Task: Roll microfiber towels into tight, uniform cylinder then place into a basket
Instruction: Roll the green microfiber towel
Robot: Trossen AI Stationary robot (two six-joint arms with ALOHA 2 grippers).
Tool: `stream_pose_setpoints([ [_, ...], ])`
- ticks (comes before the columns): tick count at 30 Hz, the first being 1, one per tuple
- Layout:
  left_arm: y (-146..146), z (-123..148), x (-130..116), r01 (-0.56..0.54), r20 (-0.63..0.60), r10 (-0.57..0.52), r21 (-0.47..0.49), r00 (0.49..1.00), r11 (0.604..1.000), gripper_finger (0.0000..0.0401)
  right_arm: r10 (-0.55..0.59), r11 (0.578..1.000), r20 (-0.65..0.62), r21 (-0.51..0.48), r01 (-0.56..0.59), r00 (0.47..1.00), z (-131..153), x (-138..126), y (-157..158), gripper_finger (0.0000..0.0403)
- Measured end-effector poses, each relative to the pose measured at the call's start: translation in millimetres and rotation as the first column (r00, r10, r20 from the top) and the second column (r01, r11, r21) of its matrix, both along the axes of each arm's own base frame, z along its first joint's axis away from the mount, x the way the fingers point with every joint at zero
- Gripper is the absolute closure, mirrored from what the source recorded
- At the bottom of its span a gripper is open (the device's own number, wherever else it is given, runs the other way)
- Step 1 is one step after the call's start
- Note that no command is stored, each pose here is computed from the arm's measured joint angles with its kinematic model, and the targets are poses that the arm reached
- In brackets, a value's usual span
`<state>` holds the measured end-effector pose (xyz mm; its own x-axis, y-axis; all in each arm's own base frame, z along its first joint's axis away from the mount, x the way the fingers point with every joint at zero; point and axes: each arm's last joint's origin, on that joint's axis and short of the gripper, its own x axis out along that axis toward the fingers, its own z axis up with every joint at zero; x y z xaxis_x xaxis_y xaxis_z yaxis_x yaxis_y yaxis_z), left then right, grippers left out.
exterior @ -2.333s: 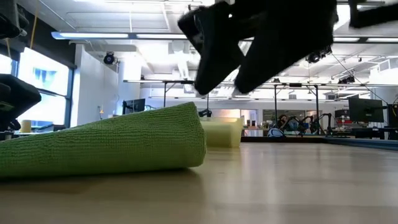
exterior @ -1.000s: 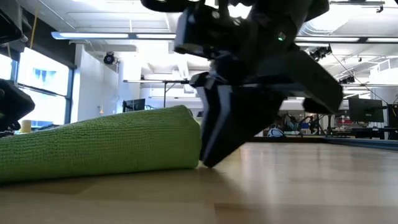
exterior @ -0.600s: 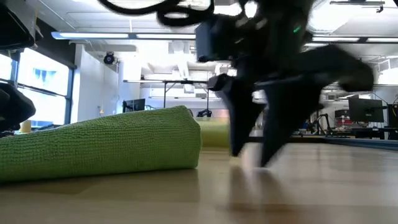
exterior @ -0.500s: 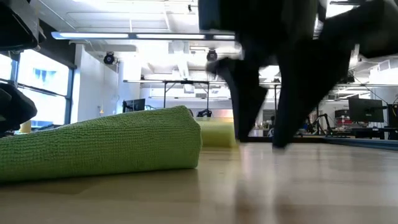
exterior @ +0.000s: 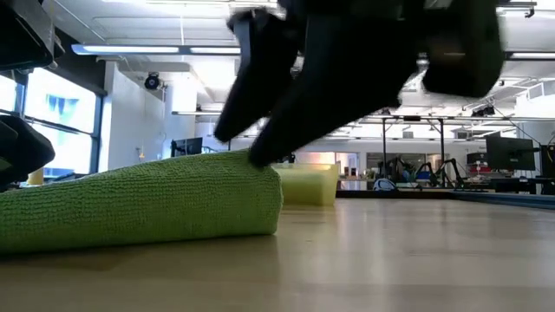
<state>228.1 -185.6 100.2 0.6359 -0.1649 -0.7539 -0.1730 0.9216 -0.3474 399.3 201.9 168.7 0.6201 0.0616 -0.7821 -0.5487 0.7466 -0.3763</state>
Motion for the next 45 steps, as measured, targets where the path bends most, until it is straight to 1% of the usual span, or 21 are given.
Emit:
stream_pose_setpoints([
  [4, 0, 0, 0, 0.000, 0.001, 0.000, -0.001, 1.000, 1.000, 0.0254, -0.028, 1.000, -0.035, -0.014, 0.028, 0.999, -15, -1, -16, 0.0187],
  [8, 0, 0, 0, -0.001, 0.003, 0.001, -0.001, 1.000, 1.000, 0.0254, -0.036, 0.999, -0.070, 0.000, 0.036, 0.997, -28, -4, -27, 0.0187],
  [12, 0, 0, 0, 0.010, 0.005, -0.010, 0.009, 1.000, 1.000, 0.0254, -0.070, 0.995, -0.087, 0.060, 0.075, 0.994, -39, -7, -35, 0.0187],
  [16, 0, 0, 0, 0.010, 0.006, -0.010, 0.010, 1.000, 1.000, 0.0254, -0.111, 0.987, -0.097, 0.104, 0.121, 0.989, -43, -8, -40, 0.0187],
  [18, 0, 0, 0, 0.010, 0.006, -0.010, 0.010, 1.000, 1.000, 0.0254, -0.126, 0.988, -0.122, 0.071, 0.136, 0.984, -42, -9, -42, 0.0187],
  [20, 0, 0, 0, 0.010, 0.006, -0.010, 0.010, 1.000, 1.000, 0.0254, -0.169, 0.985, -0.180, 0.000, 0.171, 0.969, -37, -11, -44, 0.0187],
  [23, 0, 0, 0, 0.009, 0.006, -0.009, 0.010, 1.000, 1.000, 0.0254, -0.266, 0.964, -0.285, -0.083, 0.253, 0.921, -28, -17, -48, 0.0187],
  [25, 0, 0, 0, 0.009, 0.007, -0.009, 0.010, 1.000, 1.000, 0.0254, -0.331, 0.944, -0.339, -0.117, 0.309, 0.881, -19, -18, -49, 0.0187],
  [26, 0, 0, 0, 0.009, 0.006, -0.009, 0.010, 1.000, 1.000, 0.0254, -0.351, 0.936, -0.342, -0.113, 0.332, 0.872, -12, -16, -48, 0.0187],
  [28, 0, 0, 0, 0.010, 0.007, -0.010, 0.011, 1.000, 1.000, 0.0254, -0.362, 0.931, -0.321, -0.089, 0.353, 0.875, 3, -12, -43, 0.0187],
  [30, 0, 0, 0, 0.011, 0.007, -0.011, 0.011, 1.000, 1.000, 0.0254, -0.350, 0.936, -0.315, -0.077, 0.344, 0.882, 14, -12, -34, 0.0187],
  [32, 0, 0, 0, 0.010, 0.007, -0.010, 0.011, 1.000, 1.000, 0.0254, -0.306, 0.951, -0.279, -0.044, 0.307, 0.910, 24, -9, -22, 0.0187],
  [35, 0, 0, 0, 0.010, 0.007, -0.010, 0.011, 1.000, 1.000, 0.0254, -0.214, 0.975, -0.187, 0.012, 0.220, 0.959, 32, -5, -5, 0.0187],
  [38, 0, 0, 0, 0.010, 0.007, -0.010, 0.011, 1.000, 1.000, 0.0254, -0.128, 0.989, -0.080, 0.066, 0.133, 0.989, 24, -1, 6, 0.0187],
  [40, 0, 0, 0, 0.010, 0.007, -0.010, 0.010, 1.000, 1.000, 0.0254, -0.089, 0.993, -0.026, 0.074, 0.091, 0.996, 14, 0, 6, 0.0187],
  [42, 0, 0, 0, 0.010, 0.007, -0.010, 0.010, 1.000, 1.000, 0.0254, -0.082, 0.994, -0.002, 0.070, 0.082, 0.997, 2, 1, 0, 0.0187],
  [45, 0, 0, 0, 0.010, 0.008, -0.010, 0.010, 1.000, 1.000, 0.0254, -0.094, 0.994, 0.000, 0.061, 0.094, 0.996, -14, 0, -11, 0.0187],
])
